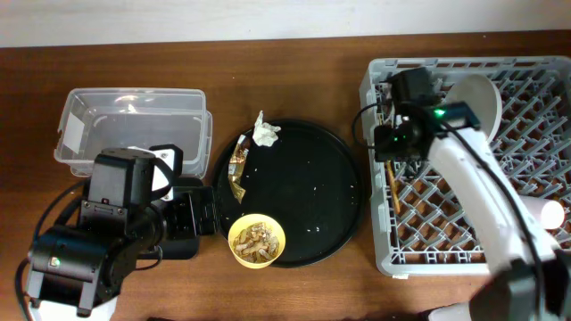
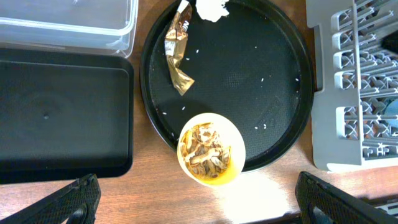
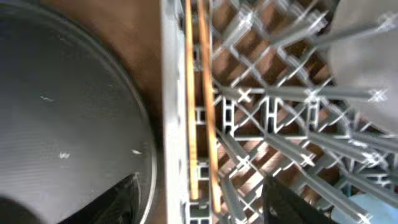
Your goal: Sort waste into correct bins and load items into the dishwasher rack
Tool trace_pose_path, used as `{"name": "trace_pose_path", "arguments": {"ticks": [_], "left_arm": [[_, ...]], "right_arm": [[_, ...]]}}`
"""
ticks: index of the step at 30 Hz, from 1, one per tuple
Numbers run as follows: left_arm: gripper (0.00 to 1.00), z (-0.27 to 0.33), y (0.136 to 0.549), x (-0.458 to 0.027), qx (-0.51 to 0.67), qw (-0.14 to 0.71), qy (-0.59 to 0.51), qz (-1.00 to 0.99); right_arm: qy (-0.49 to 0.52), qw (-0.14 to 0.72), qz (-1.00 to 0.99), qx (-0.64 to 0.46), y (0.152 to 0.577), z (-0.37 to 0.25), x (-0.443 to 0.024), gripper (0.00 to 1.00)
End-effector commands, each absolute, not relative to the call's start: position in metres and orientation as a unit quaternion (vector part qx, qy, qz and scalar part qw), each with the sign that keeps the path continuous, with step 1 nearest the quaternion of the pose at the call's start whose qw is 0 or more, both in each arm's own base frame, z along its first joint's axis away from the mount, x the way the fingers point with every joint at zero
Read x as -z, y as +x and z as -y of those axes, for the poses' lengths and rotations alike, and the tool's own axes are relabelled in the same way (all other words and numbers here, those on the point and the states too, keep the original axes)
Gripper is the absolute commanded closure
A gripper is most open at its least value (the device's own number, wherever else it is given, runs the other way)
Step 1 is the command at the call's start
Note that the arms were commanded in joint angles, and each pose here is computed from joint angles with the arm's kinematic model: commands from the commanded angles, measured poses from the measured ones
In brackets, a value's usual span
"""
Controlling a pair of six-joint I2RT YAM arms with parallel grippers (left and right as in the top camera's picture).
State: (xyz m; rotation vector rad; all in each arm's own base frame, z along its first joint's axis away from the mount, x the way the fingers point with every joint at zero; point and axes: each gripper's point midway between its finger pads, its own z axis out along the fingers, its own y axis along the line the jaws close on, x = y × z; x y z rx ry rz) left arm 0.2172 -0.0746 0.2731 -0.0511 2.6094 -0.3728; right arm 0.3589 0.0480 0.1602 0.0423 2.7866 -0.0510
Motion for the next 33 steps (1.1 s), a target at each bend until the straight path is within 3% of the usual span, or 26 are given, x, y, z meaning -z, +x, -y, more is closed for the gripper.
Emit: {"name": "trace_pose_path", "arguments": {"ticks": [1, 3, 6, 9, 12, 13, 19, 20, 22, 24, 25, 29, 33], "left_arm": [[0.00, 0.073, 0.217, -0.274, 0.136, 0.253, -0.021, -0.958], [0.00, 0.073, 0.217, -0.274, 0.136, 0.253, -0.021, -0.958], [0.00, 0.073, 0.217, -0.274, 0.136, 0.253, -0.021, -0.958], [0.00, 0.074, 0.217, -0.275, 0.138, 0.252, -0.021, -0.958], [0.00, 0.074, 0.217, -0.275, 0.137, 0.252, -0.021, -0.958], [0.00, 0.074, 0.217, -0.275, 0.137, 0.252, -0.021, -0.958], [0.00, 0.073, 0.217, -0.274, 0.136, 0.253, -0.021, -0.958], [0.00, 0.073, 0.217, -0.274, 0.136, 0.253, -0.021, -0.958], [0.00, 0.073, 0.217, -0.274, 0.136, 0.253, -0.021, -0.958], [0.00, 0.073, 0.217, -0.274, 0.136, 0.253, -0.021, -0.958], [0.00, 0.073, 0.217, -0.274, 0.136, 0.253, -0.021, -0.958], [0.00, 0.073, 0.217, -0.274, 0.136, 0.252, -0.021, -0.958], [0.00, 0.073, 0.217, -0.274, 0.136, 0.252, -0.021, -0.958]], "right_arm": [[-0.001, 0.326, -0.943, -0.069, 0.343, -0.065, -0.281, 0.34], [-0.030, 0.358, -0.922, -0.144, 0.290, -0.081, -0.325, 0.34], [-0.054, 0.290, -0.936, -0.193, 0.247, -0.099, -0.313, 0.39], [-0.075, 0.275, -0.939, -0.192, 0.243, -0.107, -0.308, 0.39], [-0.082, 0.330, -0.919, -0.201, 0.225, -0.103, -0.334, 0.29], [-0.085, 0.345, -0.912, -0.204, 0.218, -0.102, -0.342, 0.01], [-0.091, 0.350, -0.916, -0.177, 0.213, -0.092, -0.339, 0.02], [-0.153, 0.366, -0.906, -0.148, 0.211, -0.090, -0.341, 0.02], [-0.235, 0.439, -0.861, -0.102, 0.217, -0.088, -0.356, 0.02], [-0.207, 0.533, -0.817, -0.074, 0.226, -0.072, -0.357, 0.02], [-0.184, 0.573, -0.797, -0.055, 0.227, -0.059, -0.337, 0.02], [-0.147, 0.598, -0.788, -0.025, 0.214, -0.037, -0.205, 0.02], [-0.151, 0.639, -0.754, -0.022, 0.233, -0.040, -0.148, 0.02]]}}
